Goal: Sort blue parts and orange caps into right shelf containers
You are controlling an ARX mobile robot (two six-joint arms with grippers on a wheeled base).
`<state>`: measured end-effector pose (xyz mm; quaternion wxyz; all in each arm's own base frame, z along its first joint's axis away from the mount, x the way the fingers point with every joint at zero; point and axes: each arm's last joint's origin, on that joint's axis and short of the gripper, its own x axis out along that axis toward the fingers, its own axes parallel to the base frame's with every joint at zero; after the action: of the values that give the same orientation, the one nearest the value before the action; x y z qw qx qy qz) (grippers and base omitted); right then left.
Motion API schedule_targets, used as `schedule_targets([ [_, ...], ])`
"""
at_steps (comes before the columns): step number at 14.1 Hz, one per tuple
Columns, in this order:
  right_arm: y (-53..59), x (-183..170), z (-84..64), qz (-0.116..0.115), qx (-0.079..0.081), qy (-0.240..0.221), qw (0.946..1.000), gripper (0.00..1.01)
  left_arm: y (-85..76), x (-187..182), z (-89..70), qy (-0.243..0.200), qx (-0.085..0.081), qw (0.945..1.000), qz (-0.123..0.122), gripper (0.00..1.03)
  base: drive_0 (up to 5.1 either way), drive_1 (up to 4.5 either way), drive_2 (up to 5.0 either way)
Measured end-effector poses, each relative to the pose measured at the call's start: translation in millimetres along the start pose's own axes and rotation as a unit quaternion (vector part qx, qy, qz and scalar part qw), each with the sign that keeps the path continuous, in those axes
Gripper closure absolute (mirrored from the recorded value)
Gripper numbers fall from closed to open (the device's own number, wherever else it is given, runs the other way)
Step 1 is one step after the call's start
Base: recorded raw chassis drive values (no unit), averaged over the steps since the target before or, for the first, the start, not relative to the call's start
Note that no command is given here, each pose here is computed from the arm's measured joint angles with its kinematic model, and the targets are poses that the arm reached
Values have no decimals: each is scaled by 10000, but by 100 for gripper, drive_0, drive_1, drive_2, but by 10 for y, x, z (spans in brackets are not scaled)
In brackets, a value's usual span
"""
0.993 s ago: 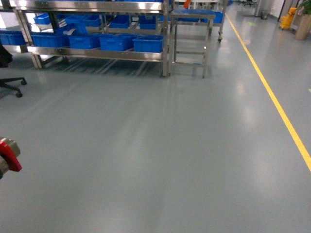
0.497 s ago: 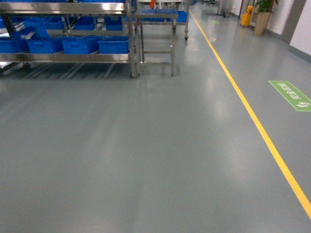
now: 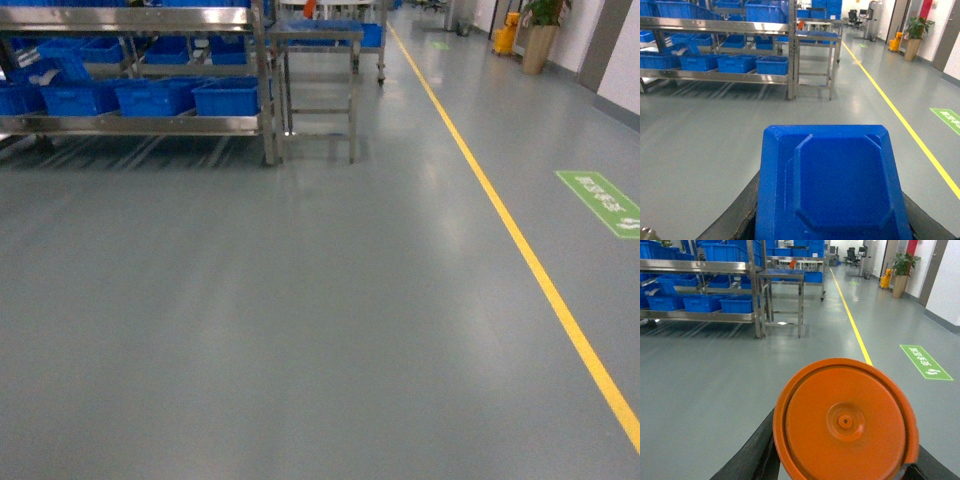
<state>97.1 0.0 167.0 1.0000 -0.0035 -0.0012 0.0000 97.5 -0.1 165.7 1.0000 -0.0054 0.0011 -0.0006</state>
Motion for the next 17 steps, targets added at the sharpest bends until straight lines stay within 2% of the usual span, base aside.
schedule_targets([
  [17,0,0,1,0,-2,-4,10000,57,0,0,-1,4,0,10000,4,59,4,435,-427],
])
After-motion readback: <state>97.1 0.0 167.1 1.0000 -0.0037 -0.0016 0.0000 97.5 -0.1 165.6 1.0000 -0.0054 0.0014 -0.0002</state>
